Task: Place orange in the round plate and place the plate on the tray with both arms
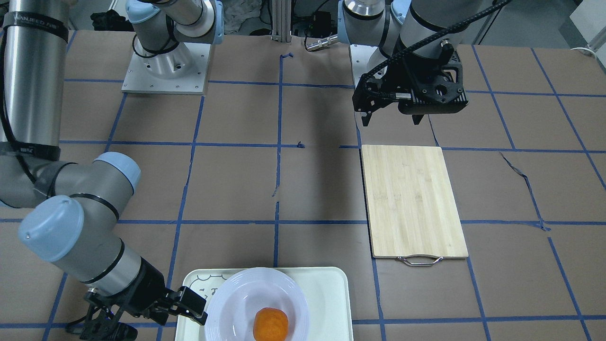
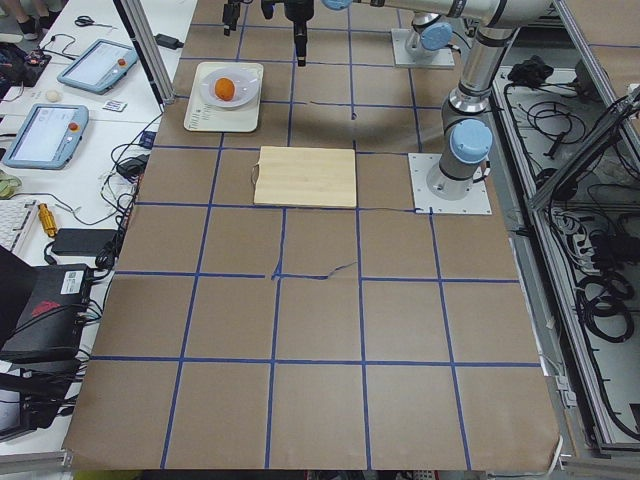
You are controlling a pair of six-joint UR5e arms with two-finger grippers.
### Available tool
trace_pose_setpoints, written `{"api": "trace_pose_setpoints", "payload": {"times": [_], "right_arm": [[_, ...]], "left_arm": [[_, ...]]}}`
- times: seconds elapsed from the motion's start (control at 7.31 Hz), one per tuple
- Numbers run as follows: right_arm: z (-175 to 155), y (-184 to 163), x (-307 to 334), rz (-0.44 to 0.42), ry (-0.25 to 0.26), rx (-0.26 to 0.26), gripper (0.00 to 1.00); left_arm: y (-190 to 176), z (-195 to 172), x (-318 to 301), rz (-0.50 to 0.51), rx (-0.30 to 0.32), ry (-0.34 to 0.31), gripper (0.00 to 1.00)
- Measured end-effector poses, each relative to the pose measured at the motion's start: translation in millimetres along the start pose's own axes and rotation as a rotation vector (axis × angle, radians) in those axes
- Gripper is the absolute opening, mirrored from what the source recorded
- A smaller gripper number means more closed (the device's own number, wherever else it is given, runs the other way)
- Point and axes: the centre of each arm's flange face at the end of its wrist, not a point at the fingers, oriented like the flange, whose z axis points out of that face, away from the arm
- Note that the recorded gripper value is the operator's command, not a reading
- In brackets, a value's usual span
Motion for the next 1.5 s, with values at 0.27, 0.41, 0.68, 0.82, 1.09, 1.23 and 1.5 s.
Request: {"api": "trace_pose_setpoints", "payload": {"times": [0.27, 0.41, 0.68, 0.82, 1.09, 1.23, 1.5], "right_arm": [[-123, 35, -18, -0.075, 0.199, -0.094, 1.00], [-170, 71, -29, -0.100, 0.250, -0.142, 1.00], [-225, 152, -44, -0.148, 0.265, -0.181, 1.00], [-226, 184, -46, -0.169, 0.270, -0.180, 1.00], [-211, 207, -48, -0.191, 0.284, -0.131, 1.00], [-209, 212, -52, -0.209, 0.331, -0.121, 1.00], [-205, 217, -62, -0.234, 0.386, -0.111, 1.00]], "left_arm": [[0, 0, 0, 0.000, 0.000, 0.000, 1.00], [0, 0, 0, 0.001, 0.000, 0.000, 1.00], [0, 0, 0, 0.001, 0.000, -0.001, 1.00], [0, 1, 0, 0.001, 0.000, -0.001, 1.00], [0, 1, 1, 0.001, -0.001, 0.000, 1.00], [0, 1, 1, 0.002, -0.001, -0.001, 1.00], [0, 1, 1, 0.002, 0.000, -0.002, 1.00]]}}
